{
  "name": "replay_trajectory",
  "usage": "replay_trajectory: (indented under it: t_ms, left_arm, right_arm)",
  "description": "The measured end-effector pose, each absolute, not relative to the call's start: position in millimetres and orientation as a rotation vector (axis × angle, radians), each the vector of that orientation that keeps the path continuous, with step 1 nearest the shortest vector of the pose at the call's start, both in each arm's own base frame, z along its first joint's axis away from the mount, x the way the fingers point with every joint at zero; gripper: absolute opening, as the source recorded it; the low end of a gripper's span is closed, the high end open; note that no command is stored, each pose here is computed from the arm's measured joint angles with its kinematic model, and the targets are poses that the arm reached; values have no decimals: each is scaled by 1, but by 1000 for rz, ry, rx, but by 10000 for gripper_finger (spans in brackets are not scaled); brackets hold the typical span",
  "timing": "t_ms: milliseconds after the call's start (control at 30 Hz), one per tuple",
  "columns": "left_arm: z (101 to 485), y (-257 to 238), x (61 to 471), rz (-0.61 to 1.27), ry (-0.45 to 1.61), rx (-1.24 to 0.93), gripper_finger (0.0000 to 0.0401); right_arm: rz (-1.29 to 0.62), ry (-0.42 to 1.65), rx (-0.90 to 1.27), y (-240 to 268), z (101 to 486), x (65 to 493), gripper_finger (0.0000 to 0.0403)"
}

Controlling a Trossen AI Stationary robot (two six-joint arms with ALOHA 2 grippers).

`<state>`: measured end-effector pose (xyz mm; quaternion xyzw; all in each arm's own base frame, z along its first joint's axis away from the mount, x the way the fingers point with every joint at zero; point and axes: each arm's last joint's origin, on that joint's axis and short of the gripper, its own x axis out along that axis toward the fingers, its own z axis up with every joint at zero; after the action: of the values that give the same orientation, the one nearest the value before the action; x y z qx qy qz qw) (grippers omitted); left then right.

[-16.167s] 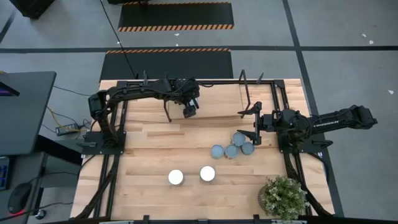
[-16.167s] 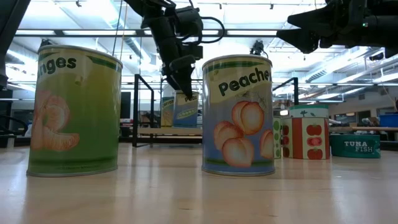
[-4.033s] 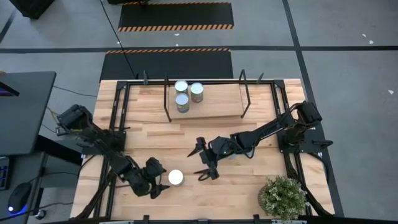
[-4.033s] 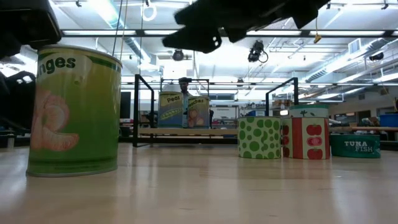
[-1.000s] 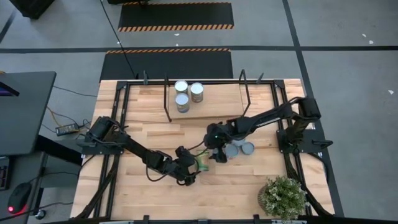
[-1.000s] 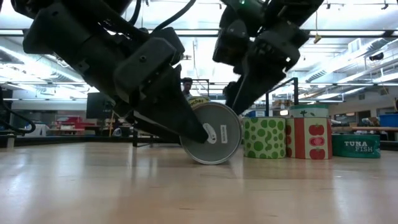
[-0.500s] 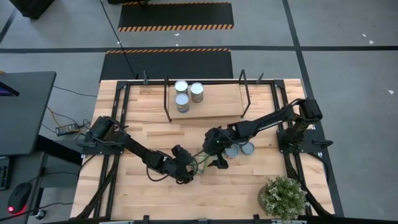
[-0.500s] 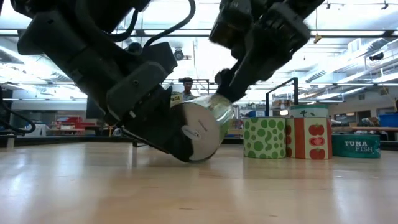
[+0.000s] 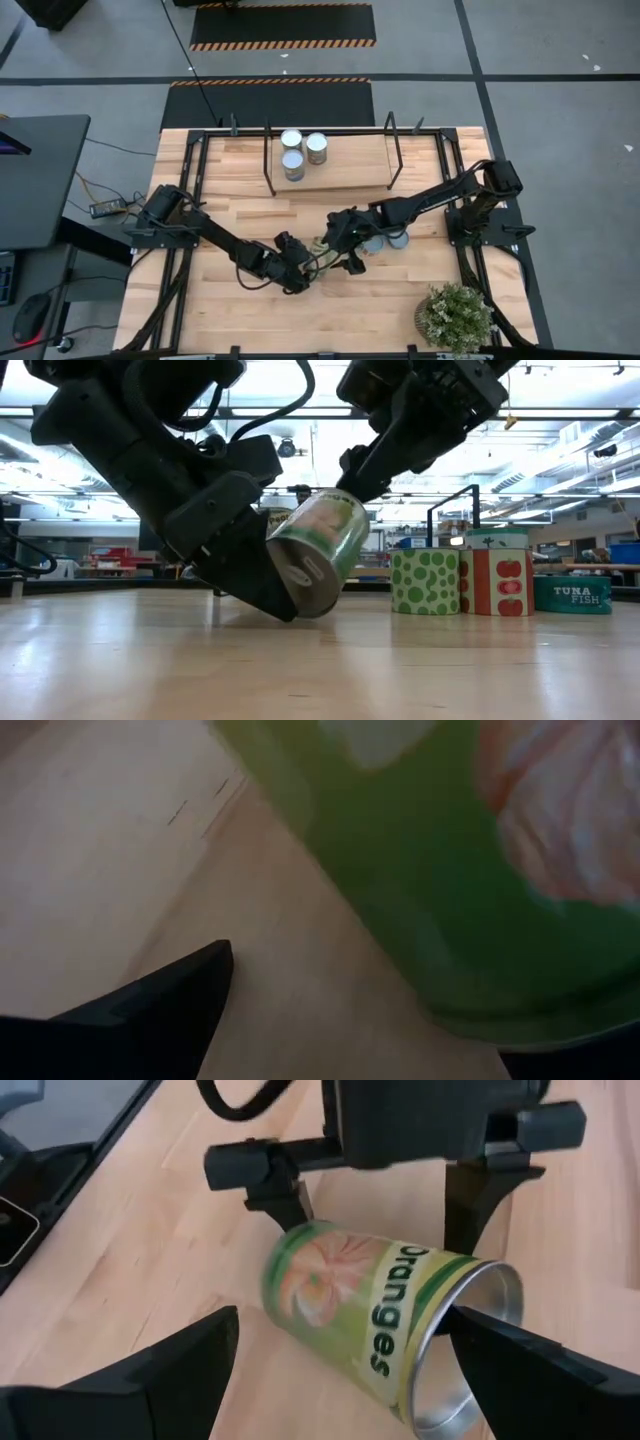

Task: Pick and place cans onto a shelf
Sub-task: Put the canned oranges on the shelf

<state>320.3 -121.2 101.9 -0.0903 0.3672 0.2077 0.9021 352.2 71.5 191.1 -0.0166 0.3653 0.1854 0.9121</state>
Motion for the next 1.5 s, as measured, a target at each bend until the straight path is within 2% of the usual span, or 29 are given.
replay_trajectory:
  t_ms: [300,500,867,1033,1200,1367,1500]
  left_arm:
    - [106,-118,316,412,814,-195,396]
    - [121,-112,303,422,895,-179,396]
    - [120,-107,302,459,928,-269,396]
    - [121,-106,302,442,950,-281,396]
    - [122,-109,298,432,973,-230,396]
    - [127,-115,292,376,977,-74,396]
    - [127,-119,285,418,965,66,396]
  right_arm:
    - [428,676,-63,83,203,352,366]
    - [462,699,-39,86,199,350,366]
    - [454,659,-91,87,187,360,366]
    - [393,728,-126,77,176,363,366]
    - [272,701,-197,80,195,369,366]
    - [177,749,-262,64,193,370,366]
    - [82,774,-266,46,190,371,366]
